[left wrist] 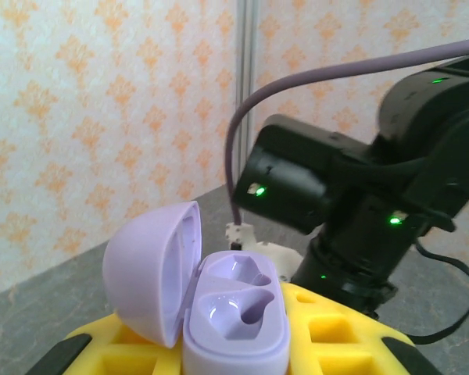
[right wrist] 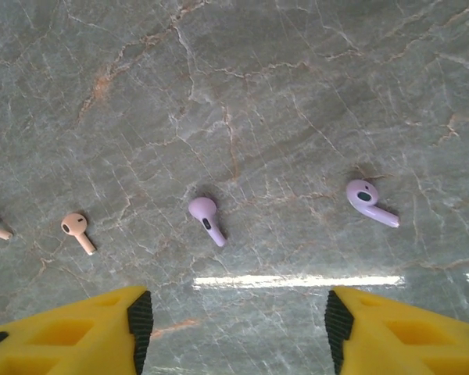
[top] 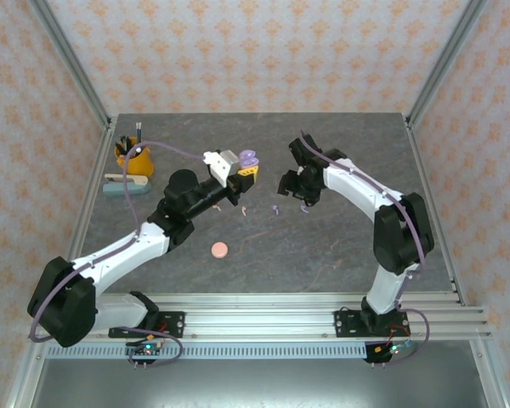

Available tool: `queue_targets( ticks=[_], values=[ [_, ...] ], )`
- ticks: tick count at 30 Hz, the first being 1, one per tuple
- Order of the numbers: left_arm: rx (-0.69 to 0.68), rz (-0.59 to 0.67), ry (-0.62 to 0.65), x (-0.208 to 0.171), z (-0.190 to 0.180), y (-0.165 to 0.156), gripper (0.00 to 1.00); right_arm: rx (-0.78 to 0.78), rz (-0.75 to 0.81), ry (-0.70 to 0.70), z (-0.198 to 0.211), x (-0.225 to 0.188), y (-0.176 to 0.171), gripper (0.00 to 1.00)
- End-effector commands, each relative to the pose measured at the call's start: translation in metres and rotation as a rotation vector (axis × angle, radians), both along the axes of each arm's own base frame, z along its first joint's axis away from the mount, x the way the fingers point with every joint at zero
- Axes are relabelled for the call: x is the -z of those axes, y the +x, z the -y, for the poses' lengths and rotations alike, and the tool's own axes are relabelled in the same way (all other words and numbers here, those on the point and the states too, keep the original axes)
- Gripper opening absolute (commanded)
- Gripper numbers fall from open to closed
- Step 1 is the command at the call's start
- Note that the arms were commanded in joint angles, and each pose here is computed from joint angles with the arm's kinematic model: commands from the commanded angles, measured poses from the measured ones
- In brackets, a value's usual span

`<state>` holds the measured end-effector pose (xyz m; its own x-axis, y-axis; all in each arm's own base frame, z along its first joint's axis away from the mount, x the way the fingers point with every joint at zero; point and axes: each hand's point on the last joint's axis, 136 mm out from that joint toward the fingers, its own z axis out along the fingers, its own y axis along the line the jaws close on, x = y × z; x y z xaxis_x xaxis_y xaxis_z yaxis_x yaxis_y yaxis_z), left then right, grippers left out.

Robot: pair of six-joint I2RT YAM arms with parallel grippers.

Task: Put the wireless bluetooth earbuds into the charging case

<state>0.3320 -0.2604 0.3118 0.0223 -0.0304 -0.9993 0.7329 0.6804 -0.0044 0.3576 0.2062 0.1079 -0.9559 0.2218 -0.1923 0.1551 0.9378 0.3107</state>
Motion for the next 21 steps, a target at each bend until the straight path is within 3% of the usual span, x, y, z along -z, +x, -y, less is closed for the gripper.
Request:
queue_targets(
  ticks=[1, 9, 21],
  values=[
    [0.003, 0.138, 0.014, -0.024, 0.003, -0.014, 0.00, -0.036, -0.012, -0.012, -0.009, 0.001, 0.004, 0.59],
    [-0.111, 0.222, -0.023, -0.040, -0.001, -0.008, 0.00, -0.059, -0.059, -0.031, -0.019, 0.015, 0.003, 0.54],
    [-0.124, 0.220, -0.098, -0.037, 0.001, 0.003, 0.00, -0.186, -0.129, -0.113, -0.030, 0.049, -0.011, 0.51]
  ],
)
